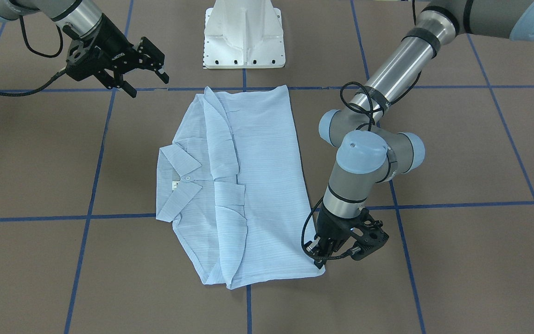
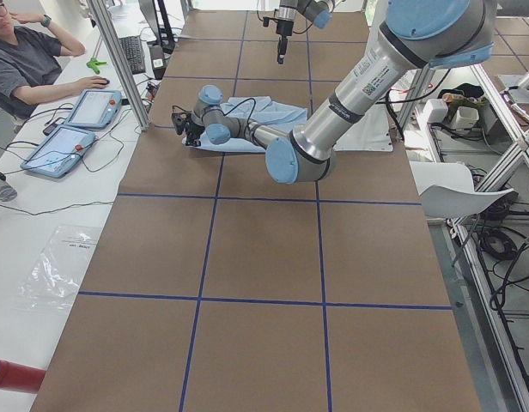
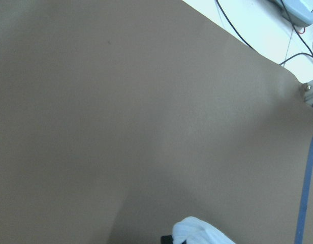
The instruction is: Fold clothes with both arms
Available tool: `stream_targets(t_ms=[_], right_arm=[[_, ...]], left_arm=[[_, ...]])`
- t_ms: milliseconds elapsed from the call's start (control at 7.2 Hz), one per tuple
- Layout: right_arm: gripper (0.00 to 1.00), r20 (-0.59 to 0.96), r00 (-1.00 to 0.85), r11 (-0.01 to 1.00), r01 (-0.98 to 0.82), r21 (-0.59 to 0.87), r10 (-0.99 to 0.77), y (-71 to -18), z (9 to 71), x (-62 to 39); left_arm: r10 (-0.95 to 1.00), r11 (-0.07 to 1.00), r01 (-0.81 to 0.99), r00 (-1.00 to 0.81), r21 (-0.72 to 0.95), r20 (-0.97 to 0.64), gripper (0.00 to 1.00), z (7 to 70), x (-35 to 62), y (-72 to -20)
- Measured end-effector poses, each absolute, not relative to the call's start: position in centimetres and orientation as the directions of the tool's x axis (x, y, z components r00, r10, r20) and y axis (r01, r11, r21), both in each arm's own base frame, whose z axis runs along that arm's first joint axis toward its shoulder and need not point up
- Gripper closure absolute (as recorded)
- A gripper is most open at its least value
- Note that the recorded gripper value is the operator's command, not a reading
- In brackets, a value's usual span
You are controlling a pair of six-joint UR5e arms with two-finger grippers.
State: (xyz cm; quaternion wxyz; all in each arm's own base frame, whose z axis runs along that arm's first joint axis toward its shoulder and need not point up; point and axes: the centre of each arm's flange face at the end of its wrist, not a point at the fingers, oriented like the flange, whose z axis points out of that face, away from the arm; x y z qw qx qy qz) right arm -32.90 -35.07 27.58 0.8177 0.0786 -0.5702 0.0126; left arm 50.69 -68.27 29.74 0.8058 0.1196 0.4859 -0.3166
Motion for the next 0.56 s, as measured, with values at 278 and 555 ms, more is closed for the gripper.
stream_targets(t_ms=[278, 555], right_arm=[[0.0, 0.933, 0.353, 0.987, -0.116, 0.115, -0.067, -35.4, 27.6, -33.2], [0.0, 0.925, 0.374, 0.983, -0.137, 0.122, -0.063, -36.1, 27.9, -34.9]], left_arm=[[-0.374, 0.765, 0.636, 0.314, -0.099, -0.873, 0.0, 30.1, 50.6, -68.6], [-0.324, 0.789, 0.611, 0.323, -0.066, -0.889, 0.0, 29.1, 50.2, -68.3]])
